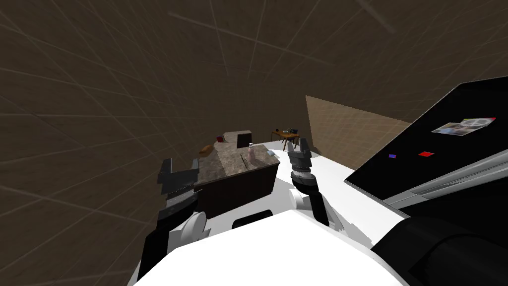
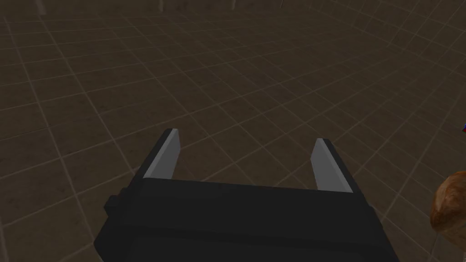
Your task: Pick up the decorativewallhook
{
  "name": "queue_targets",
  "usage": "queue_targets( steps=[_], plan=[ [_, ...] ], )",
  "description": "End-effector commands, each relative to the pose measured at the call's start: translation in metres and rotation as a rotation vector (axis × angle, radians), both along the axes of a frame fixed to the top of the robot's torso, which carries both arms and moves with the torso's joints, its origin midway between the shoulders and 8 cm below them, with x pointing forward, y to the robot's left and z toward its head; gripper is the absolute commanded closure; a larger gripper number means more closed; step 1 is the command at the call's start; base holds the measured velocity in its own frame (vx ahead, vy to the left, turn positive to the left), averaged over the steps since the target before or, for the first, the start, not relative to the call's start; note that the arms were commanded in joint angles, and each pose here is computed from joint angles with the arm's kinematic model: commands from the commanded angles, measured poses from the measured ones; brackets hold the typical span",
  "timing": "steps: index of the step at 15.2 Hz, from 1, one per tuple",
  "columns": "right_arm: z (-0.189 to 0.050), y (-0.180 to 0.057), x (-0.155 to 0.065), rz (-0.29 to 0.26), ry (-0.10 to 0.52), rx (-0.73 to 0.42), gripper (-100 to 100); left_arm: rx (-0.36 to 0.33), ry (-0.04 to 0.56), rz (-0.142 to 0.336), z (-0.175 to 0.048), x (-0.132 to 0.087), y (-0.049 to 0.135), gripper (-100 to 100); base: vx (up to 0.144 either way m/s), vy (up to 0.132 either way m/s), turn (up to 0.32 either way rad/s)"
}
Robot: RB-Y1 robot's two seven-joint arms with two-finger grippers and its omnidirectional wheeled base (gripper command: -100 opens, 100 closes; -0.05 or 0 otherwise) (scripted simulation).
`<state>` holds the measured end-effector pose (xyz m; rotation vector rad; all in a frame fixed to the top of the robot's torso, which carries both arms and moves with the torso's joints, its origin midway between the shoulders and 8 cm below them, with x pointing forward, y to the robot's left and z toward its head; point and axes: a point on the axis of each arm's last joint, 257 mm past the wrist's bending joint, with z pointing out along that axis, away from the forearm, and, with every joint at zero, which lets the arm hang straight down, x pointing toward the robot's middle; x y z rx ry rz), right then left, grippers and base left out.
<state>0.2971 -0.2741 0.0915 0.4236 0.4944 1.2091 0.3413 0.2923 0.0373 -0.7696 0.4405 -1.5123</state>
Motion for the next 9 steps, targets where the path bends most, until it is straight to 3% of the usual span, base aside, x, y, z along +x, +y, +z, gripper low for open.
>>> queue_targets(
  steps=[1,2,3,4,5,6,9],
  plan=[
    [0.0,0.0,0.0,0.0,0.0,0.0,0,0.058,0.013,-0.009,-0.002,0.003,-0.006,-100,-0.006,-0.006,-0.053],
    [0.0,0.0,0.0,0.0,0.0,0.0,0,0.058,0.013,-0.009,-0.002,0.003,-0.006,-100,-0.013,-0.008,-0.06],
    [0.0,0.0,0.0,0.0,0.0,0.0,0,0.107,0.023,-0.013,-0.005,0.005,-0.011,-100,-0.019,-0.012,-0.069],
    [0.0,0.0,0.0,0.0,0.0,0.0,0,0.107,0.023,-0.013,-0.005,0.005,-0.011,-100,-0.021,-0.012,-0.054],
    [0.0,0.0,0.0,0.0,0.0,0.0,0,0.163,0.034,-0.013,-0.009,0.008,-0.015,-100,-0.025,-0.016,-0.084],
    [0.0,0.0,0.0,0.0,0.0,0.0,0,0.165,0.035,-0.014,-0.009,0.008,-0.016,-100,-0.025,-0.014,-0.084],
    [0.0,0.0,0.0,0.0,0.0,0.0,0,0.295,0.059,-0.006,-0.021,0.015,-0.025,-100,-0.029,-0.02,-0.113]
  ],
)
